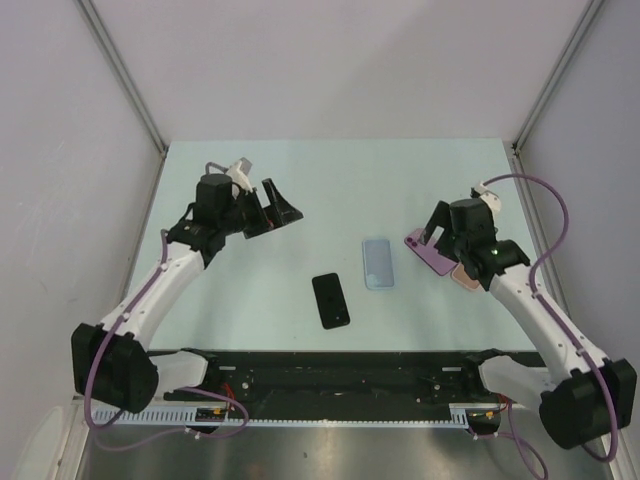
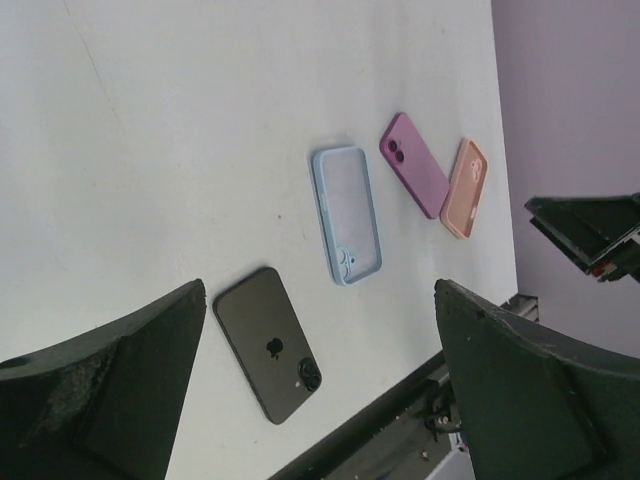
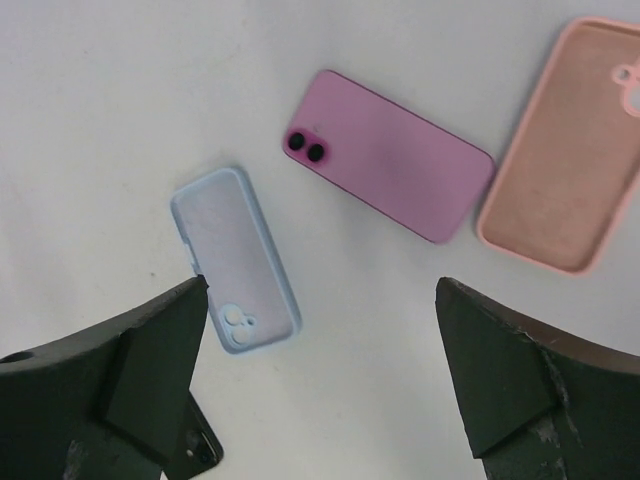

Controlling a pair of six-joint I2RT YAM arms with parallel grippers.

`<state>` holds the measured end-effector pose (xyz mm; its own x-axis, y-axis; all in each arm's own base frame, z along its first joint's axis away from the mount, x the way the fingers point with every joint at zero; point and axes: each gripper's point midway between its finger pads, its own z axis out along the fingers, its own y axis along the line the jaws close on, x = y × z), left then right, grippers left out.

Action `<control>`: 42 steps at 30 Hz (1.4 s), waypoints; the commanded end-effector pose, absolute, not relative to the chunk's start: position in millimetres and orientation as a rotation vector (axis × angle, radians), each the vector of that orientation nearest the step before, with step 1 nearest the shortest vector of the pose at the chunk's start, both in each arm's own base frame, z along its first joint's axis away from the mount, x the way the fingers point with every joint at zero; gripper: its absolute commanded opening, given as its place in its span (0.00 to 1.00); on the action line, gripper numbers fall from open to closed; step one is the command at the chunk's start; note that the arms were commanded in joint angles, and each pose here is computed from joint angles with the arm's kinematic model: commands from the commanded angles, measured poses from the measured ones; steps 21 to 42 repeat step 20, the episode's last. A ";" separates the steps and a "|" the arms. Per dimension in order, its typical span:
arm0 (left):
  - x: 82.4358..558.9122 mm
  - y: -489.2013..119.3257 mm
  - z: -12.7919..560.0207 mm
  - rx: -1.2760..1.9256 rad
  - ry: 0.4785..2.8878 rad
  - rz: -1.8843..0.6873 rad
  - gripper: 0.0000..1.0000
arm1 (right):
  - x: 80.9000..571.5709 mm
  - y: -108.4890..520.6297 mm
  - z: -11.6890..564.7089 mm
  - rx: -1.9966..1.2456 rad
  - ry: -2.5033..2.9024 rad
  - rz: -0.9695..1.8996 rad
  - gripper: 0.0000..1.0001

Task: Take the phone out of the phone case
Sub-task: Reset both arms

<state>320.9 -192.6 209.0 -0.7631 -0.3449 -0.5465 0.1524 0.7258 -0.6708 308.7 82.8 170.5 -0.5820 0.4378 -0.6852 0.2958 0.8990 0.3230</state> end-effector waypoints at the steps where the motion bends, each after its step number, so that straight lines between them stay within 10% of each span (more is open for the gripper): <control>1: 324.4 -179.7 243.7 -0.081 2.091 -0.885 1.00 | 267.4 56.7 157.5 0.586 2.274 0.110 1.00; 42: 286.1 -159.6 200.3 -0.134 2.159 -0.816 1.00 | 238.4 47.4 143.1 0.608 2.290 0.106 1.00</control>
